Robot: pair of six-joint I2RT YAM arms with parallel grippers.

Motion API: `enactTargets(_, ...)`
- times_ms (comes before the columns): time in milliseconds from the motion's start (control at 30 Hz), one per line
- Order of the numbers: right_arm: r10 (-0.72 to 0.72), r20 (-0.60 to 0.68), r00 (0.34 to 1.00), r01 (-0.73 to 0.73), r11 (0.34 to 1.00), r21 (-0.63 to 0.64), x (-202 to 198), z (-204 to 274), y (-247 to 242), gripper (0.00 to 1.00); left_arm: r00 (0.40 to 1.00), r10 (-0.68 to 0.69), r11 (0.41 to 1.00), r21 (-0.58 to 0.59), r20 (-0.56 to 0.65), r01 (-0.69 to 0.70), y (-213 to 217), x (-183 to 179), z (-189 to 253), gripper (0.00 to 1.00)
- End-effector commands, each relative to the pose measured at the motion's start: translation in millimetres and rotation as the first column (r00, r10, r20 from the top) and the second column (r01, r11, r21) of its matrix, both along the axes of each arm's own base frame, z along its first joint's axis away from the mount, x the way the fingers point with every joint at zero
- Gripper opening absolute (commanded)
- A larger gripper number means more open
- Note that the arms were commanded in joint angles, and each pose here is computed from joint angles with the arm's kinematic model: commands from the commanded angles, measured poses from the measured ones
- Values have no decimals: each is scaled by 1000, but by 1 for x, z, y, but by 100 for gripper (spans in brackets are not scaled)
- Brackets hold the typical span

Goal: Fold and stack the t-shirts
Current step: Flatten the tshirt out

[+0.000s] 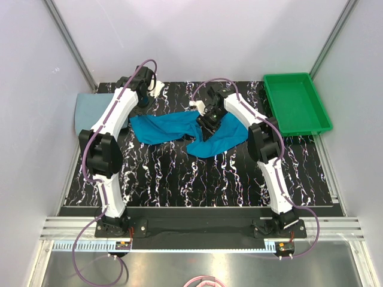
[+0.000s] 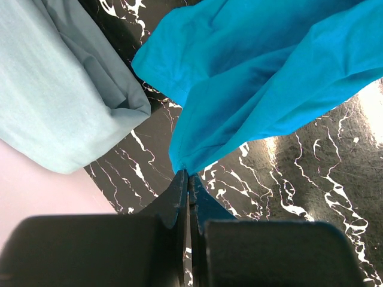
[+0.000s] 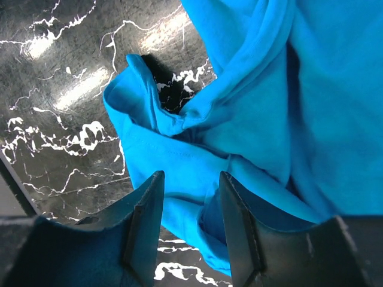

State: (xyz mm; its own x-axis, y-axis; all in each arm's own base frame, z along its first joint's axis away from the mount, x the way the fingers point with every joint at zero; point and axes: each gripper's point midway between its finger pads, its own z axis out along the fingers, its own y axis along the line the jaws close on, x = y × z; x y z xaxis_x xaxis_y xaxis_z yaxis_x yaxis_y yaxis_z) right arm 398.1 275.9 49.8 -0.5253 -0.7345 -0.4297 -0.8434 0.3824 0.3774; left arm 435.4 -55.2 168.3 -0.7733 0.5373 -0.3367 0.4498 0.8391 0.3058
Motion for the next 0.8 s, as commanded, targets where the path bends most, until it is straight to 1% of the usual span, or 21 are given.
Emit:
enactTargets(0, -15, 5, 1000, 15, 999, 37, 2, 14, 6, 49, 999, -2, 1000, -22, 35, 3, -3, -1, 13, 0)
enactTargets(533, -63, -29, 998, 63, 998, 2, 11, -23, 4, 49, 1000, -9, 1000, -19, 28, 10, -6, -5, 12, 0)
enactTargets(667, -79, -21, 997, 79, 997, -2, 17, -29, 3, 49, 1000, -12, 1000, -17, 28, 12, -6, -6, 12, 0)
enactTargets(767, -89, 1, 996, 89, 996, -4, 22, -27, 2, 47, 1000, -12, 1000, -17, 28, 12, -6, -7, 13, 0)
